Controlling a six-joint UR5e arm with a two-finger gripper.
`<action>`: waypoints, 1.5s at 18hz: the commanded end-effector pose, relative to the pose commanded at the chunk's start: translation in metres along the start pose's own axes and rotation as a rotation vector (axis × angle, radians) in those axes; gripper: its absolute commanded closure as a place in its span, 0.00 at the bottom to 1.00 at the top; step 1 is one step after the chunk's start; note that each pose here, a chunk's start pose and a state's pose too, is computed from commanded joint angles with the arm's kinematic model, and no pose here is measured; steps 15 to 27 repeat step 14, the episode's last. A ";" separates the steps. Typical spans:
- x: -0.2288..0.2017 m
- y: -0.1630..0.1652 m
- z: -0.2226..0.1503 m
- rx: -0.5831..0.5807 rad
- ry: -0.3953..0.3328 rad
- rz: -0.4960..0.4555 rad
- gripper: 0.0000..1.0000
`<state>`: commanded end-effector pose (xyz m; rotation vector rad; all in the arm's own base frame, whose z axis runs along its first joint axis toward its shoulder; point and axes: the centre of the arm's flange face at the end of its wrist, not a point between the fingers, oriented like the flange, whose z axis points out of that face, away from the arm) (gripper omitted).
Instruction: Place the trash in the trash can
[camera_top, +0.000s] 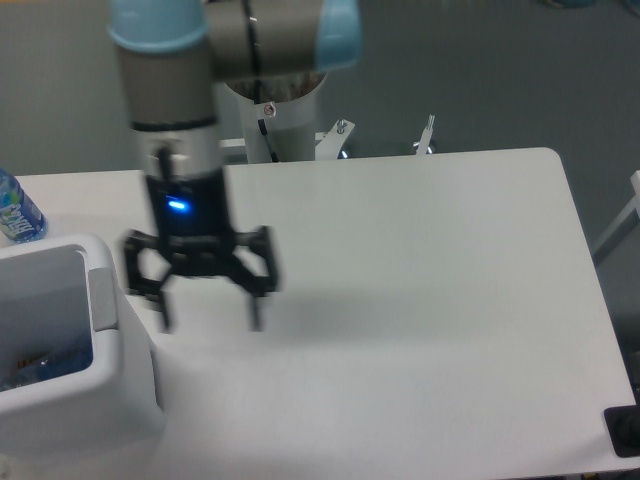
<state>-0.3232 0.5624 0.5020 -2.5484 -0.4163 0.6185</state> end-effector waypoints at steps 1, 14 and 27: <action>-0.012 0.007 0.001 -0.036 -0.008 0.048 0.00; -0.126 0.108 -0.073 -0.364 0.208 0.620 0.00; -0.126 0.108 -0.073 -0.364 0.208 0.620 0.00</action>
